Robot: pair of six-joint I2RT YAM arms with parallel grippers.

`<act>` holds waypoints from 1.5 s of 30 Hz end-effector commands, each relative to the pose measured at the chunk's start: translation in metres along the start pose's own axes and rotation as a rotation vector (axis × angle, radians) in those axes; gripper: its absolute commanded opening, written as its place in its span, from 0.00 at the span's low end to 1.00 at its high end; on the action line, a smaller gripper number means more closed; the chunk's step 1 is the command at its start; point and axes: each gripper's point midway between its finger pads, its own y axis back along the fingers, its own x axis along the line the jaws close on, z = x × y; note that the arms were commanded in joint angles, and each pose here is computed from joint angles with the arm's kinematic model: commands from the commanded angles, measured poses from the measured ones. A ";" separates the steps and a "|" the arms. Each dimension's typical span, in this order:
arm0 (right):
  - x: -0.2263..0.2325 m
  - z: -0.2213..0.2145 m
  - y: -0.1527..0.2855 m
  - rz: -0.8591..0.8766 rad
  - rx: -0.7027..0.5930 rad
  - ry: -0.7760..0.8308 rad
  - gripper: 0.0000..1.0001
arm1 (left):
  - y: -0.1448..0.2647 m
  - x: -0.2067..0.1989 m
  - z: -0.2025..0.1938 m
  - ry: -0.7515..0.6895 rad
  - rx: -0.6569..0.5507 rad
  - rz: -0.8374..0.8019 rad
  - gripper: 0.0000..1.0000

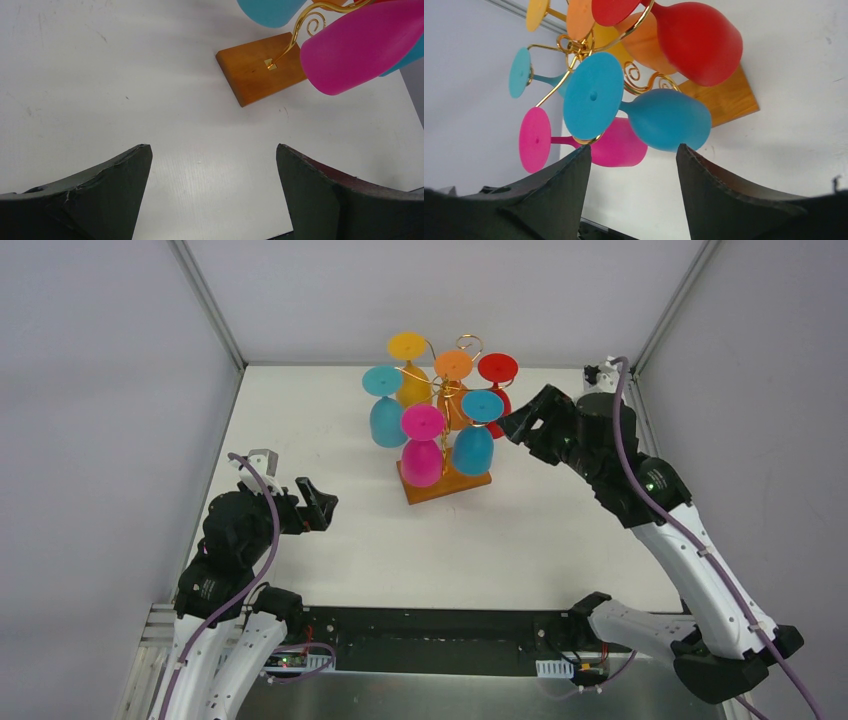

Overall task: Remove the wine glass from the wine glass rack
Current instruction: Pick up the wine glass from the wine rack.

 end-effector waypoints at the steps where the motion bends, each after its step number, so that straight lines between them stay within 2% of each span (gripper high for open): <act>1: 0.031 0.016 0.003 0.145 -0.064 -0.134 0.65 | 0.000 -0.002 0.002 0.014 -0.012 -0.010 1.00; 8: 0.031 0.026 -0.004 0.179 -0.145 -0.260 0.64 | 0.000 -0.002 0.003 0.015 -0.014 -0.010 1.00; 11: 0.033 0.031 -0.007 0.191 -0.170 -0.304 0.57 | 0.000 -0.002 0.002 0.016 -0.013 -0.011 1.00; 16: 0.033 0.040 -0.009 0.187 -0.206 -0.350 0.53 | 0.000 -0.002 0.003 0.015 -0.016 -0.010 0.99; 28: 0.032 0.035 -0.023 0.177 -0.188 -0.417 0.45 | 0.001 -0.002 0.003 0.014 -0.022 -0.010 0.99; 38: 0.026 0.027 -0.032 0.149 -0.165 -0.421 0.43 | 0.001 -0.001 0.003 0.016 -0.023 -0.007 1.00; 45: 0.030 0.025 -0.037 0.165 -0.150 -0.442 0.34 | 0.001 -0.001 0.003 0.015 -0.020 -0.006 0.99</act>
